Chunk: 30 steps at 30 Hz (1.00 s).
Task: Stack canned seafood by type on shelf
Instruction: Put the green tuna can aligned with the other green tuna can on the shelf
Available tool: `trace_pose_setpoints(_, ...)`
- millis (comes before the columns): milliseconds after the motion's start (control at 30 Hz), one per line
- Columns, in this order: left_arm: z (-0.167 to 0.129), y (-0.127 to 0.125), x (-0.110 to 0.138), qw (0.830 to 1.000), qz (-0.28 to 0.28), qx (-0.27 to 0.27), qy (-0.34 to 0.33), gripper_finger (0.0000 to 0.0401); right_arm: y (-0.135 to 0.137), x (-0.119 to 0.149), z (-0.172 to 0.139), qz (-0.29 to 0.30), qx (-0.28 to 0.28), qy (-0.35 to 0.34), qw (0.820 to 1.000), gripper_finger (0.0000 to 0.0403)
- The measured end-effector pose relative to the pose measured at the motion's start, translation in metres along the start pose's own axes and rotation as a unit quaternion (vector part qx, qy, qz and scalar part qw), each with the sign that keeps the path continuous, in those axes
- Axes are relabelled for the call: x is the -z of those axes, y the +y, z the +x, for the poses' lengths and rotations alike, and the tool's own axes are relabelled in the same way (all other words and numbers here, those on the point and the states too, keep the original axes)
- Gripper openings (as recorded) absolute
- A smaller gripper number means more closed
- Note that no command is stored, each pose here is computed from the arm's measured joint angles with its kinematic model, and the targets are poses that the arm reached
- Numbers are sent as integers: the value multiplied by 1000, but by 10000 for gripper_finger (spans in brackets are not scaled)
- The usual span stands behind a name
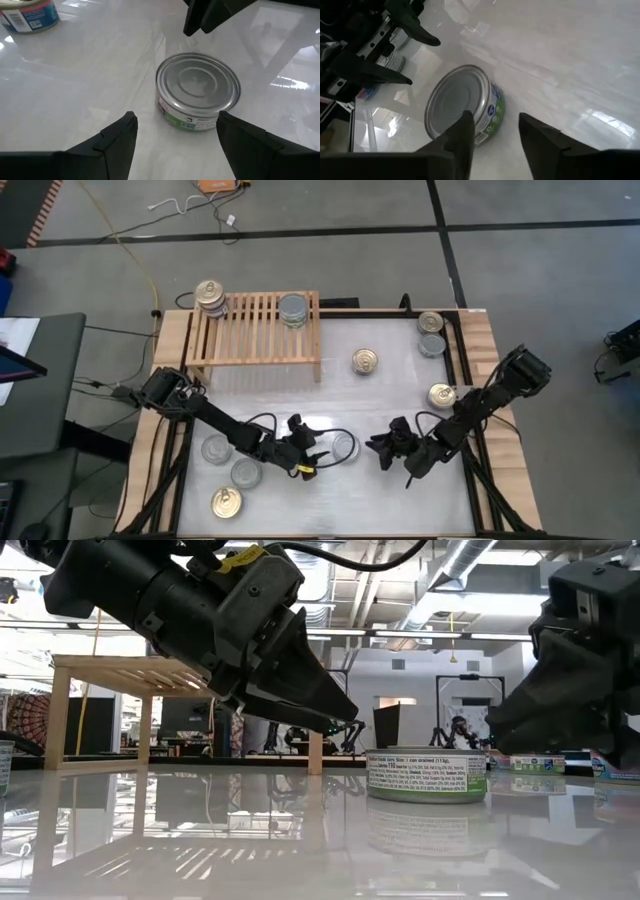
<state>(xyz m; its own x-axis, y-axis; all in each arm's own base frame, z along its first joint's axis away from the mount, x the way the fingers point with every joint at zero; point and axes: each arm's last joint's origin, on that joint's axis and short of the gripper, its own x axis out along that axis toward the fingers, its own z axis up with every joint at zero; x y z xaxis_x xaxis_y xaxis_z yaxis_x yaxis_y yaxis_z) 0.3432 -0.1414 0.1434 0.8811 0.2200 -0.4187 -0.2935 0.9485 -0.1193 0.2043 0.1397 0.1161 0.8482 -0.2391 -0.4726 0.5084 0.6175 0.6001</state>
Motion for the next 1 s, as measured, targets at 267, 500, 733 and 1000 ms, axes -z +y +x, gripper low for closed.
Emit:
trace_pose_setpoints(267,0,0,0,1000,-4,0,0,261,12,6,11,1,1,-1,1000,235)
trace_pose_setpoints(500,0,0,0,1000,-29,-1,2,261,18,4,28,12,19,-8,1000,224)
trace_pose_setpoints(733,0,0,1,995,-95,-2,3,261,15,7,44,35,35,11,999,198)
trace_pose_setpoints(1000,2,2,0,977,-214,-2,3,261,23,9,51,24,31,17,999,162)
